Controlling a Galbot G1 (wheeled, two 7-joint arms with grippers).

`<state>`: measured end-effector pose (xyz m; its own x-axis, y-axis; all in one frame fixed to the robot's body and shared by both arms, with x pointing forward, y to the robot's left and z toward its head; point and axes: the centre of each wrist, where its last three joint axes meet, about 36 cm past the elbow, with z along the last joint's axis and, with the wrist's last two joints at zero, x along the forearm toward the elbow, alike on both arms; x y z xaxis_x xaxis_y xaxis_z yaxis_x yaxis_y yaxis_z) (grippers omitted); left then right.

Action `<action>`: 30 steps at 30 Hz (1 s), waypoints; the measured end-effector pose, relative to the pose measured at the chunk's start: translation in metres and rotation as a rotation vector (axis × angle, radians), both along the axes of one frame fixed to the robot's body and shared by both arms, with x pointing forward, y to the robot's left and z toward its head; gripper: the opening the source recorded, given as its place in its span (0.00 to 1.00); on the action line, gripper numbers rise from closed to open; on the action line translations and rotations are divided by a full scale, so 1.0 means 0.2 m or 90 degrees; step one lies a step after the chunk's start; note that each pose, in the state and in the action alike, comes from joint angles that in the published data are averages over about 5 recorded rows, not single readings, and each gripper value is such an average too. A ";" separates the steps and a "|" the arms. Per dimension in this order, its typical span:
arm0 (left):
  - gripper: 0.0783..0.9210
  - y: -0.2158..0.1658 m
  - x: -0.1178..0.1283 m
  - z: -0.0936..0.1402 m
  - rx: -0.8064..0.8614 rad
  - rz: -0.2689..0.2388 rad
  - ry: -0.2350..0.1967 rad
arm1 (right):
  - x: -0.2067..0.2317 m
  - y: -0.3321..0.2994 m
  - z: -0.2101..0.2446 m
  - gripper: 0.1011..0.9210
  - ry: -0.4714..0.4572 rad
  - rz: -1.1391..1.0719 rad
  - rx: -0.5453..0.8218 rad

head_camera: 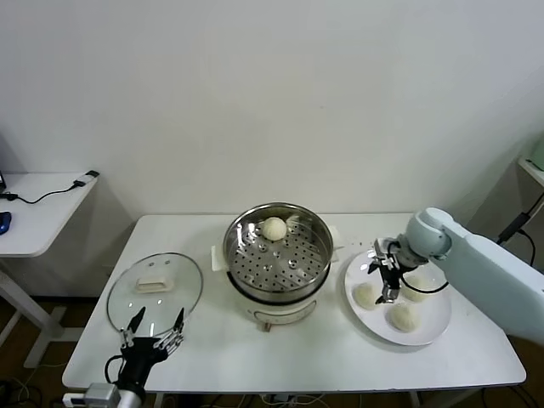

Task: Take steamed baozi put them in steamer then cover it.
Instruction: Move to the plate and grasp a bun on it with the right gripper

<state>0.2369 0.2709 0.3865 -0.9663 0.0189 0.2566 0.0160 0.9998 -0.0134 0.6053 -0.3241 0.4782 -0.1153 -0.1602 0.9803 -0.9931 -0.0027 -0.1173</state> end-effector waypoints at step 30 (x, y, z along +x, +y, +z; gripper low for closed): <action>0.88 0.02 0.00 -0.02 0.002 0.007 0.007 | 0.02 0.03 -0.17 0.85 0.000 0.003 -0.002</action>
